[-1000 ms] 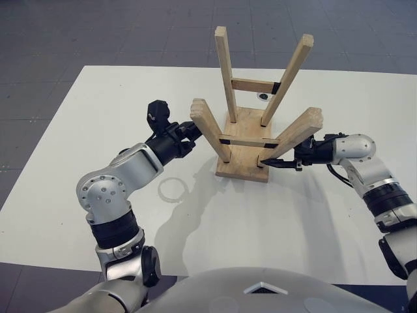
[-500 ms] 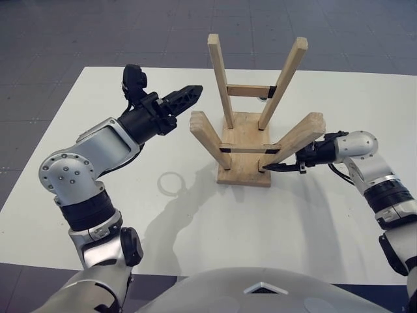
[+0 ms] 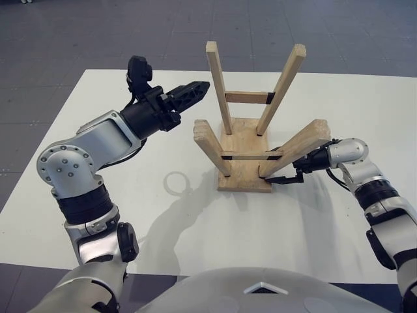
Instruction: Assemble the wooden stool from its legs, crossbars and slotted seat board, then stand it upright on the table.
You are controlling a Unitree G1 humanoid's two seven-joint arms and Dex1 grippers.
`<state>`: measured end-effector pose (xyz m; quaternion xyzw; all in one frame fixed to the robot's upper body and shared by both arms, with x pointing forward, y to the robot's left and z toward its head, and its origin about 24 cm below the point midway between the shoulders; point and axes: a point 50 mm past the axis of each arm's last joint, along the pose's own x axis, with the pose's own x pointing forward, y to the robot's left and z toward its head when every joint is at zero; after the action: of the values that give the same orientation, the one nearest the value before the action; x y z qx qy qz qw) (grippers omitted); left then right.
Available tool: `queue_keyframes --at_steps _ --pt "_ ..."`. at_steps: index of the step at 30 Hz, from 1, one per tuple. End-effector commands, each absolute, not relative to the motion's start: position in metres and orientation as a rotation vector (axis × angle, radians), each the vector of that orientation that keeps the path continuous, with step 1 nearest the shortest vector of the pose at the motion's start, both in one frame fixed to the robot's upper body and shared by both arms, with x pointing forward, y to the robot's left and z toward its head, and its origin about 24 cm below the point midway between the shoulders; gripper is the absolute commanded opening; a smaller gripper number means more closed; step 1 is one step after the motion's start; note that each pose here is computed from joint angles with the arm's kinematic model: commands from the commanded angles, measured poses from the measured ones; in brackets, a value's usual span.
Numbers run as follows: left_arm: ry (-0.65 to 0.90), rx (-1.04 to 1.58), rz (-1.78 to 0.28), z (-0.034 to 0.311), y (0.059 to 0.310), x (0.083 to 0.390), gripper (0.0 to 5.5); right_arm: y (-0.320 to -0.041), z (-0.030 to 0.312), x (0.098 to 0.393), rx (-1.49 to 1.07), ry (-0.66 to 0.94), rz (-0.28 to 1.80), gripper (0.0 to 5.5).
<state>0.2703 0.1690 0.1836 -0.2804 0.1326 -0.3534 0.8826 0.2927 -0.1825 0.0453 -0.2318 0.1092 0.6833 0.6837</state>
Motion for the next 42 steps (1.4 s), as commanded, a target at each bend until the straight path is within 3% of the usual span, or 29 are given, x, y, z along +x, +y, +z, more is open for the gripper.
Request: queue_keyframes --at_steps 1,6,10,13,15,17,23,29,37,40,42 --pt "0.274 -0.583 -0.71 0.181 0.17 0.268 2.79 -0.201 0.027 0.282 -0.548 0.434 1.545 4.63" --pt "0.27 -0.576 -0.643 0.176 0.179 0.263 2.79 -0.235 0.06 0.297 -0.621 0.422 1.437 5.47" --pt "0.248 -0.567 -0.593 0.177 0.187 0.261 2.79 -0.264 0.096 0.308 -0.685 0.422 1.308 5.47" --pt "0.23 -0.531 -0.521 0.179 0.194 0.263 2.79 -0.271 0.14 0.326 -0.578 0.268 1.014 5.23" --pt "0.226 -0.449 -0.371 0.178 0.203 0.267 2.79 -0.26 0.18 0.331 -0.43 0.054 0.81 4.79" --pt "0.22 -0.357 -0.231 0.176 0.211 0.269 2.79 -0.246 0.204 0.322 -0.294 -0.057 0.688 4.5" --pt "0.185 -0.292 -0.099 0.175 0.215 0.263 2.79 -0.186 0.23 0.263 0.03 -0.107 0.67 3.25" --pt "0.185 -0.298 -0.096 0.172 0.209 0.263 2.79 -0.167 0.259 0.246 0.14 -0.164 0.68 2.05" --pt "0.18 -0.29 -0.13 0.178 0.205 0.269 2.79 -0.131 0.215 0.216 0.263 0.046 0.826 2.05" --pt "0.183 -0.29 -0.135 0.178 0.203 0.27 2.79 -0.128 0.225 0.221 0.26 -0.01 0.811 2.05" --pt "0.183 -0.29 -0.138 0.178 0.203 0.27 2.79 -0.132 0.251 0.231 0.262 -0.13 0.782 2.05"
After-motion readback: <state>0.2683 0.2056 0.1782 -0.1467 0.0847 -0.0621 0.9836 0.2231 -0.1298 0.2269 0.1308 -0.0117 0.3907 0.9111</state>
